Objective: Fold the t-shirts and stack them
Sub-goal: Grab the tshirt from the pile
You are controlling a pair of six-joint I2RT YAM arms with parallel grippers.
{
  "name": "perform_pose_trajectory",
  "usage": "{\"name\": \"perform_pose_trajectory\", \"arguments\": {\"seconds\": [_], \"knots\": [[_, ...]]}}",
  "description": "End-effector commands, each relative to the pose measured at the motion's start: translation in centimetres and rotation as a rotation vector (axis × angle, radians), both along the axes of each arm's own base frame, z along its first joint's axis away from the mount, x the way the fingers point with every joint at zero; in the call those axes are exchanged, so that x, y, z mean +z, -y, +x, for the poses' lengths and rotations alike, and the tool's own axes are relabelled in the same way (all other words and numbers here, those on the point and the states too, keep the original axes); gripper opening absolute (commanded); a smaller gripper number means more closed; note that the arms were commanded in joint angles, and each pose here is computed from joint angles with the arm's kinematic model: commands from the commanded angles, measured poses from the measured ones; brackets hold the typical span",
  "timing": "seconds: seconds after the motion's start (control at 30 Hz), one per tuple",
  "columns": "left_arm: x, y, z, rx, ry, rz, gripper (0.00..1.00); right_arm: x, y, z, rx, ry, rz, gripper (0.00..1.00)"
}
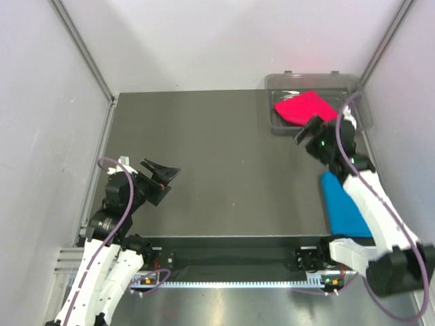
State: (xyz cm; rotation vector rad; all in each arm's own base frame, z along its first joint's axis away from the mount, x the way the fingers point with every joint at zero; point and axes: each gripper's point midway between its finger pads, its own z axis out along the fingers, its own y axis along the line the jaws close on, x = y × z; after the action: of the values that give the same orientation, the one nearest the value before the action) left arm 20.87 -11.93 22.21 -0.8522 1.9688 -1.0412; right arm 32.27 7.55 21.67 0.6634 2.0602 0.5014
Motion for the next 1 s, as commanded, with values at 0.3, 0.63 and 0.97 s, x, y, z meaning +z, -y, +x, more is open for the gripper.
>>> {"name": "perform_pose_trajectory", "arguments": {"seconds": [0.3, 0.63, 0.97], "knots": [[1.5, 4.1, -2.8, -0.242, 0.094, -0.239, 0.98, 0.1, 7.1, 19.5, 0.015, -0.141, -0.633, 0.80], [5.1, 4.7, -2.5, -0.310, 0.193, -0.200, 0.96, -8.8, 6.3, 21.7, 0.221, -0.312, -0.703, 0.59], [6.2, 6.6, -1.6, -0.448, 0.190, -0.219, 0.50, -6.2, 9.0, 24.7, 0.132, -0.284, -0.837, 0.00]]}}
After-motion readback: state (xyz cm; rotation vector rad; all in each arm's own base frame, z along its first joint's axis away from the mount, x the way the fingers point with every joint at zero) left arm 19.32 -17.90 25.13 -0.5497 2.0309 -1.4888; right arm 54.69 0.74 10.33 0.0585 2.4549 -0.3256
